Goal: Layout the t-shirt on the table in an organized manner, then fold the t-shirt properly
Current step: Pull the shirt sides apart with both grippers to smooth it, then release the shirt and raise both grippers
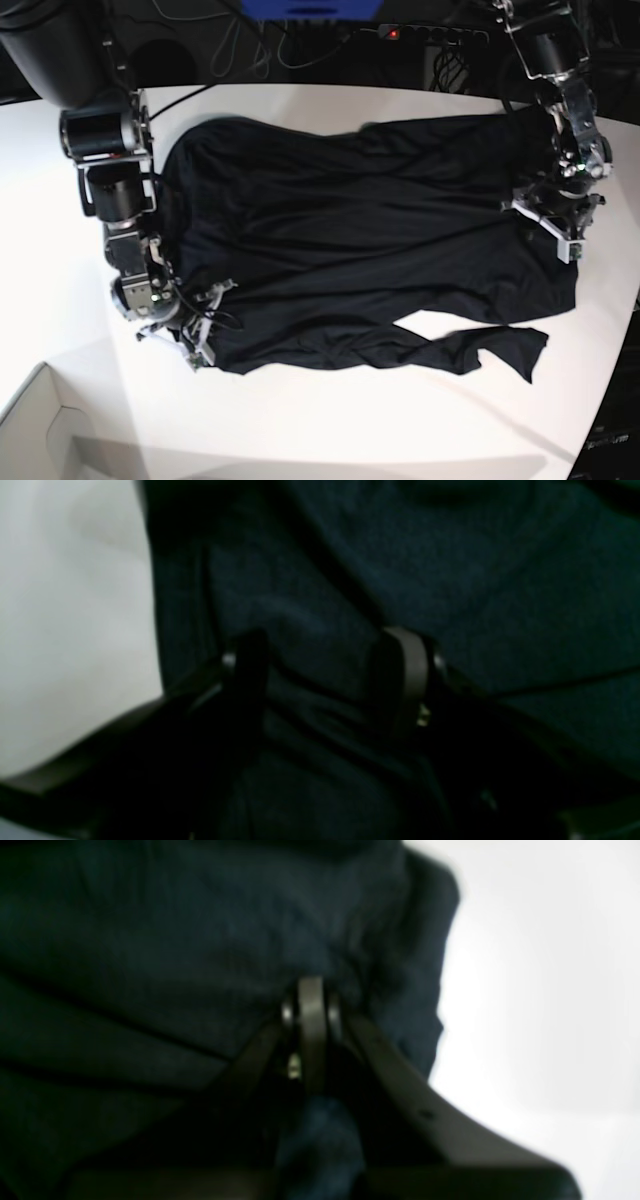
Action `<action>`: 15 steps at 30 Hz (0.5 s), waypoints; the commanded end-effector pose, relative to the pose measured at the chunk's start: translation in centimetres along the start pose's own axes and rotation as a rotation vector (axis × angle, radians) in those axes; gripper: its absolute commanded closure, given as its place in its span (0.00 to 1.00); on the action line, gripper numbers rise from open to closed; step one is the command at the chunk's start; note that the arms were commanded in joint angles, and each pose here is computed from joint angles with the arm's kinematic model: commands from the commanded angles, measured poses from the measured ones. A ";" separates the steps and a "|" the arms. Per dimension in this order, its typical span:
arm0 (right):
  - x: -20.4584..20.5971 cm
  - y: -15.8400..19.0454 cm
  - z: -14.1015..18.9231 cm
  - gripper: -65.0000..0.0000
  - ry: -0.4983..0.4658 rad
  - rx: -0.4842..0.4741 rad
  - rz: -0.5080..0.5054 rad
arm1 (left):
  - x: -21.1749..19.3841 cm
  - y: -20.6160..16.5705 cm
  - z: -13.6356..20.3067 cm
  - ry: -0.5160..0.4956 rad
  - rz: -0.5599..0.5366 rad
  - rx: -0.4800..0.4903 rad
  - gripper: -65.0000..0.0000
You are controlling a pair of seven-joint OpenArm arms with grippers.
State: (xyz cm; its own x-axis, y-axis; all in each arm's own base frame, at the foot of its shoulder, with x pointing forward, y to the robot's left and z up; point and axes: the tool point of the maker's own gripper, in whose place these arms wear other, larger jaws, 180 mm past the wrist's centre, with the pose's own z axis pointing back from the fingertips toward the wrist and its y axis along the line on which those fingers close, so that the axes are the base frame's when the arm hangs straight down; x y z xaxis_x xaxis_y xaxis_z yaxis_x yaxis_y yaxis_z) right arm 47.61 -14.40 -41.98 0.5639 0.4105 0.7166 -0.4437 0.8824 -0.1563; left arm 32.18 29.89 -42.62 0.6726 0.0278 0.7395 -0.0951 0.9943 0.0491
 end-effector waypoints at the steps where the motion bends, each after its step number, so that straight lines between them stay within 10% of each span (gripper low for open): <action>1: 1.1 -1.2 0.1 1.00 -0.004 -0.018 0.010 | -0.2 0.7 0.3 0.017 -0.018 0.019 0.48; 6: -0.8 -3.6 0.2 1.00 -0.008 -0.063 -0.031 | 0.5 0.6 0.2 0.003 -0.019 0.019 0.48; 15: -1.8 -13.7 3.7 1.00 -0.031 -0.492 -0.127 | 6.7 -1.1 1.8 -0.160 -0.044 0.011 0.48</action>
State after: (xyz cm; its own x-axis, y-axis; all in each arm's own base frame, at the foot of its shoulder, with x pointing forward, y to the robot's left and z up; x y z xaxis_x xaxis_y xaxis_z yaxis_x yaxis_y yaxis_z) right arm 48.30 -27.76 -41.13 0.6180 0.2885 0.7313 -0.0196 0.9356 -0.3526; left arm 34.29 28.59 -38.26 0.6014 -0.0287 0.7984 -0.0714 0.9934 0.0895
